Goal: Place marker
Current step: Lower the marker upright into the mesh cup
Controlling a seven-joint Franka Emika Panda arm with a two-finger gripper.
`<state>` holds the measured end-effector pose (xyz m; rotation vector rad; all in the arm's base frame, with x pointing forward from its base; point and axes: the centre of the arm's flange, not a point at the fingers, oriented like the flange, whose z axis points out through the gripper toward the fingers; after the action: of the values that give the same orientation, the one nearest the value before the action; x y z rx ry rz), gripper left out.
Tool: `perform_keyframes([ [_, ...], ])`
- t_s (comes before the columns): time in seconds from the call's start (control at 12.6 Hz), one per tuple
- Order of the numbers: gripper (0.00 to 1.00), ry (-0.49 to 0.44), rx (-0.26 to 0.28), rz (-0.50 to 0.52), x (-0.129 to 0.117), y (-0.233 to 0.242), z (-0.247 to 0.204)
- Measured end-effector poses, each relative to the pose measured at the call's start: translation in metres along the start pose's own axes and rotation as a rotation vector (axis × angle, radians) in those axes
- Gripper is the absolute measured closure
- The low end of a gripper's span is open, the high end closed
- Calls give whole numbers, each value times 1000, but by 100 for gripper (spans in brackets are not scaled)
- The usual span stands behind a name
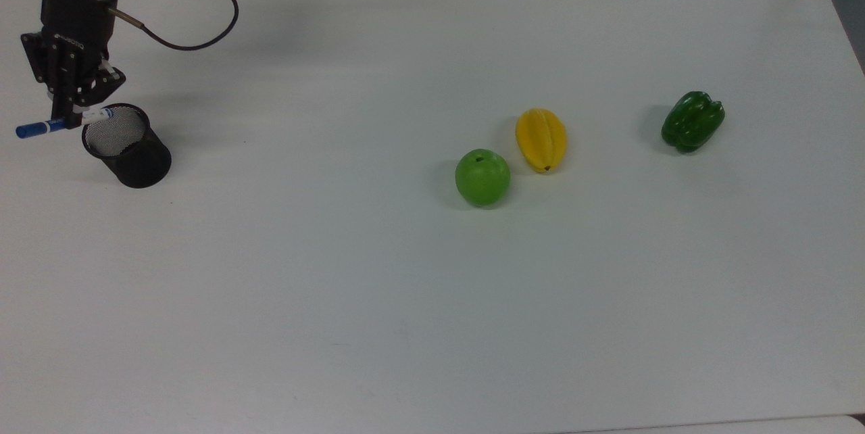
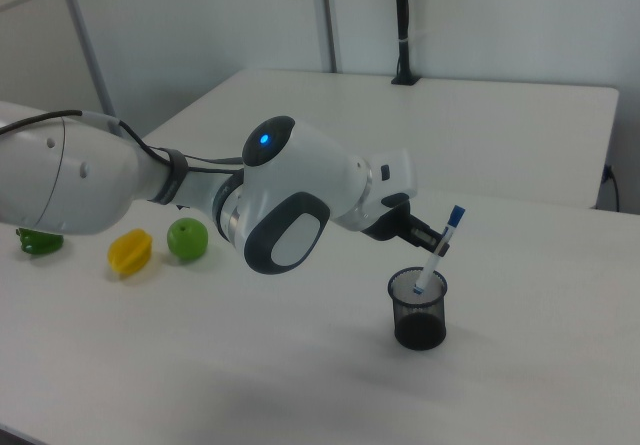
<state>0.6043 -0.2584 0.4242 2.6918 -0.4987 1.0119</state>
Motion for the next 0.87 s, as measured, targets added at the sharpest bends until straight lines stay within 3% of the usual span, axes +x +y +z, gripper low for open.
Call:
perform_keyframes([
  [0.71,84,-27,15,-18,-11,-18,14],
  [0.87,80,-27,15,-18,-11,-19,14],
])
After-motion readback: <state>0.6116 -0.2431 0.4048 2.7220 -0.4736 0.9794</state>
